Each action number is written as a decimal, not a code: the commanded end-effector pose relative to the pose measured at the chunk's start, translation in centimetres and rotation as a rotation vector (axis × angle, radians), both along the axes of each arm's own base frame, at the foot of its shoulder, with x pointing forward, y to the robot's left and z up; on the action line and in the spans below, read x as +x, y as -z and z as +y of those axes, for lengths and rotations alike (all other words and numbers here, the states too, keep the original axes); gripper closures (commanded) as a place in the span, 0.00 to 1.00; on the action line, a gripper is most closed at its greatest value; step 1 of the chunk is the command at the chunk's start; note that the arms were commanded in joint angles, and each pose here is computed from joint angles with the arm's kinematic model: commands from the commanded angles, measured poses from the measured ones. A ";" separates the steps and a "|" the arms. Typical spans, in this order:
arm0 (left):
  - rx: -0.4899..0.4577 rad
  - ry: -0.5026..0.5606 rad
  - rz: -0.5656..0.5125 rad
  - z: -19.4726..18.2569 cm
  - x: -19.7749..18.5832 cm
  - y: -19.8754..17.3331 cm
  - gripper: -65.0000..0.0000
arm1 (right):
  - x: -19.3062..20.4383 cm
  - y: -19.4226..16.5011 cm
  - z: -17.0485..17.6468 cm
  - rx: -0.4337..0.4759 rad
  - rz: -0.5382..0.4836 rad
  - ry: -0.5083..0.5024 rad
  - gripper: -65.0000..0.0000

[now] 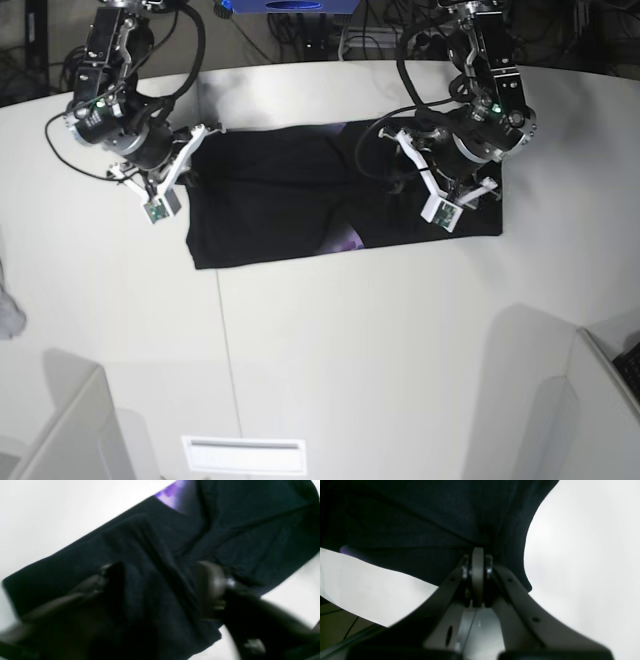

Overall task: Fold the T-shirt properly
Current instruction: 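Slide the left gripper along the strip toward its middle and press, then open the left gripper and raise it away from the strip, then grasp the strip end nearest the right gripper with the right gripper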

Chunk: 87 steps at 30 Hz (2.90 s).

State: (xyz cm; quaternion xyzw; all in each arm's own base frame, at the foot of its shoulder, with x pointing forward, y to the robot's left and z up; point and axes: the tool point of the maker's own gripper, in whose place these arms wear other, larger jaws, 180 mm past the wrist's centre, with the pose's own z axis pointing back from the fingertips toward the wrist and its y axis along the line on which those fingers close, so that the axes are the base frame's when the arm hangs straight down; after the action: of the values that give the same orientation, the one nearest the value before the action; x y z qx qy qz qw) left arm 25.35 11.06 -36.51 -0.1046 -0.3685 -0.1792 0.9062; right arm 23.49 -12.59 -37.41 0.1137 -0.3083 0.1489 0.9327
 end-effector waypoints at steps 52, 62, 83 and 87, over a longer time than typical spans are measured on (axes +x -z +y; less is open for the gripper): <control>0.146 -0.601 -0.059 24.8 -8.5 1.9 1.00 | 3.7 6.3 1.2 0.450 0.298 0.136 0.33; 0.074 -0.537 -0.015 21.5 -5.7 3.5 1.00 | 3.8 6.5 1.7 0.455 0.304 0.125 0.47; 0.037 -0.416 0.003 17.4 -3.3 4.4 1.00 | 7.1 4.2 1.7 0.463 0.209 0.198 1.00; 0.027 -0.378 0.010 16.1 -2.9 4.7 1.00 | 7.7 2.5 2.6 0.411 0.181 0.160 1.00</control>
State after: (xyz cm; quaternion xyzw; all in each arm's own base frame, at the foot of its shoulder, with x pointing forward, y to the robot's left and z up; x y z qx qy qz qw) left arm 21.66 26.97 -42.22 -0.0239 -0.3564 -0.0046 0.9340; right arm 30.06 -9.96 -41.22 0.2828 -0.2315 -0.0088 0.9308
